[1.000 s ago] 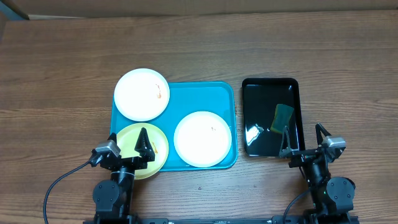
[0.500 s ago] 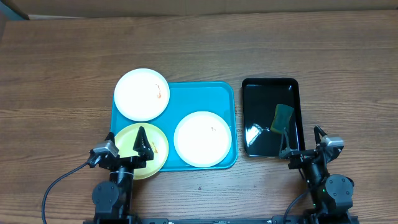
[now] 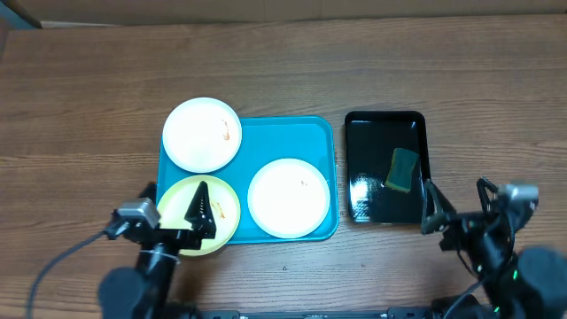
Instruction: Clean dirty plates on tray and stack at the side
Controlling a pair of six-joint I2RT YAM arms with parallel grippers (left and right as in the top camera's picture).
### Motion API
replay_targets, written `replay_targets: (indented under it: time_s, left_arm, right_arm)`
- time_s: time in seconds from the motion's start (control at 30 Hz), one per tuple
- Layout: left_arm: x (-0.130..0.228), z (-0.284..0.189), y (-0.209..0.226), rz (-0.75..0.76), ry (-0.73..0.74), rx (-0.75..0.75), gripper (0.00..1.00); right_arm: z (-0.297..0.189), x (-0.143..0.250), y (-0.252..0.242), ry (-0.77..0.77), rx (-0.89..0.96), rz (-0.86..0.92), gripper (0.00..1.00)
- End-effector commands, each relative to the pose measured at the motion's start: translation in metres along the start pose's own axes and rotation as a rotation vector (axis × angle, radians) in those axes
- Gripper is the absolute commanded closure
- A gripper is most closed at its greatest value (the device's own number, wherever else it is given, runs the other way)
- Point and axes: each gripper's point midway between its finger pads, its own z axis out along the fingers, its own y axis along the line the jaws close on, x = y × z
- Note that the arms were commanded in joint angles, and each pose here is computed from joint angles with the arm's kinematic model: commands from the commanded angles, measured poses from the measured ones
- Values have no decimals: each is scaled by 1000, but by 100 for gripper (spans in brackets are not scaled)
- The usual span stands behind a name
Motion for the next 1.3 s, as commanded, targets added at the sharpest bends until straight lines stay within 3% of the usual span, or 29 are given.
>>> replay_targets:
  time_s: [0.0,0.1,0.27,0.47,0.53,0.6,0.8,0.87,0.93,0.97,1.13,1.2,1.27]
  left_arm:
    - [-43,-3,-30,112,58,72,0]
    - [-59,2,-49,128,247,114,0]
    - [-69,9,-70,7,650,117,0]
    - [-82,47,-88,-81,813,181,0]
    - [-67,54,-94,-119,891,229,13]
    - [-41,57,-89,-144,1012,189,13]
    - [51,58,-57,-30,1255,-204,30]
    - [77,53,-51,19,1280,-314,33]
    - [103,48,-47,62,1291,-390,28]
    - [113,47,-46,74,1292,-414,30]
    - [162,57,-41,64,1261,-415,60]
    - [175,61,-37,45,1244,-417,61]
    - [186,65,-35,31,1226,-414,55]
  right_arm:
    - [15,-9,17,163,-49,37,0]
    - [30,-6,17,352,-10,64,0]
    - [50,0,16,595,49,105,0]
    - [67,40,19,847,38,173,1]
    - [70,54,17,920,58,180,8]
    - [73,65,16,975,70,184,12]
    - [81,75,11,1022,100,183,30]
    - [82,76,5,1014,144,191,30]
    - [83,76,0,1005,187,205,30]
    - [84,77,-3,999,203,211,30]
    - [93,86,-6,984,218,242,29]
    - [98,90,-8,971,226,255,27]
    - [105,96,-11,953,233,270,27]
